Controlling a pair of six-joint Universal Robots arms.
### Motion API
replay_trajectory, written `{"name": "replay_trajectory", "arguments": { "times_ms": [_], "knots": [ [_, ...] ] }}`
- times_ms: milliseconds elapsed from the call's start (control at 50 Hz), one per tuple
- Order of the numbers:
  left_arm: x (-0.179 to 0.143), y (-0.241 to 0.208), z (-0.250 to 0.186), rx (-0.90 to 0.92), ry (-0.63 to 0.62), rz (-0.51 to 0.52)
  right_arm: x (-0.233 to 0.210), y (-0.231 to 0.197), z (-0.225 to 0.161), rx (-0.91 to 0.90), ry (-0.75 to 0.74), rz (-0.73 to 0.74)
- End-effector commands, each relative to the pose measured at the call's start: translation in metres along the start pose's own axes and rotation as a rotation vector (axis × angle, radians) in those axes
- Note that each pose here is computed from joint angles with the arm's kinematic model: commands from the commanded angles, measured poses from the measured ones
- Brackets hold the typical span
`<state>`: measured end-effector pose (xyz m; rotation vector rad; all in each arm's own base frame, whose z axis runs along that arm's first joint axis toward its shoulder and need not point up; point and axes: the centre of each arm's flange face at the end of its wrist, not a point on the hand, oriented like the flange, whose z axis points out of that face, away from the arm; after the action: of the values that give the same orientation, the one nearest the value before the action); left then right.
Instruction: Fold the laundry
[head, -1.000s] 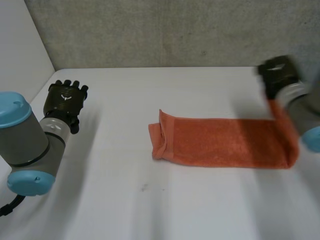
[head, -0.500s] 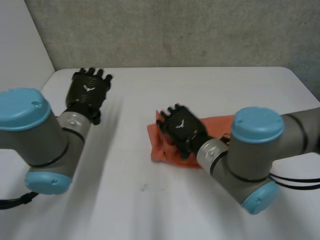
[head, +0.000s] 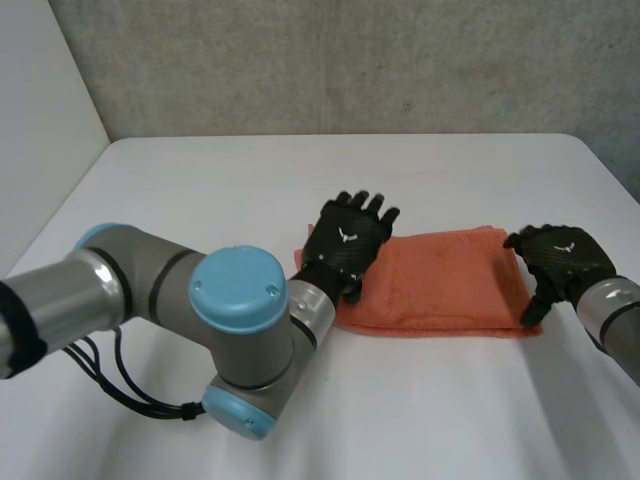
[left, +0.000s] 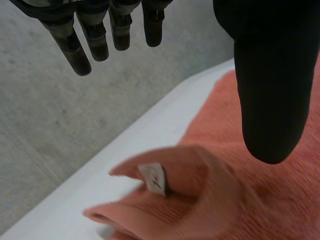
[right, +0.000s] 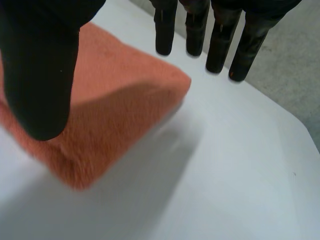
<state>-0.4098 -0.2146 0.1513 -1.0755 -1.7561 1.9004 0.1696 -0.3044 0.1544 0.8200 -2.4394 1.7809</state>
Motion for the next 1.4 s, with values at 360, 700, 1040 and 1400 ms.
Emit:
{"name": "replay_trajectory", "arguments": {
  "times_ms": [360, 700, 1040, 1400],
  "knots": [
    [-0.022, 0.022, -0.007, -0.103, -0.137, 0.008, -0.006, 0.028, -0.002, -0.075, -0.050, 0.003],
    [-0.031, -0.005, -0.032, -0.080, -0.149, 0.003, 0.002, 0.023, 0.015, -0.024, -0.014, -0.033],
    [-0.096, -0.021, -0.068, -0.109, -0.357, -0.013, -0.180, -0.101, -0.012, 0.373, -0.406, -0.262],
    [-0.114, -0.031, -0.058, -0.059, -0.397, -0.022, -0.221, -0.106, -0.019, 0.422, -0.426, -0.303]
  ]
}}
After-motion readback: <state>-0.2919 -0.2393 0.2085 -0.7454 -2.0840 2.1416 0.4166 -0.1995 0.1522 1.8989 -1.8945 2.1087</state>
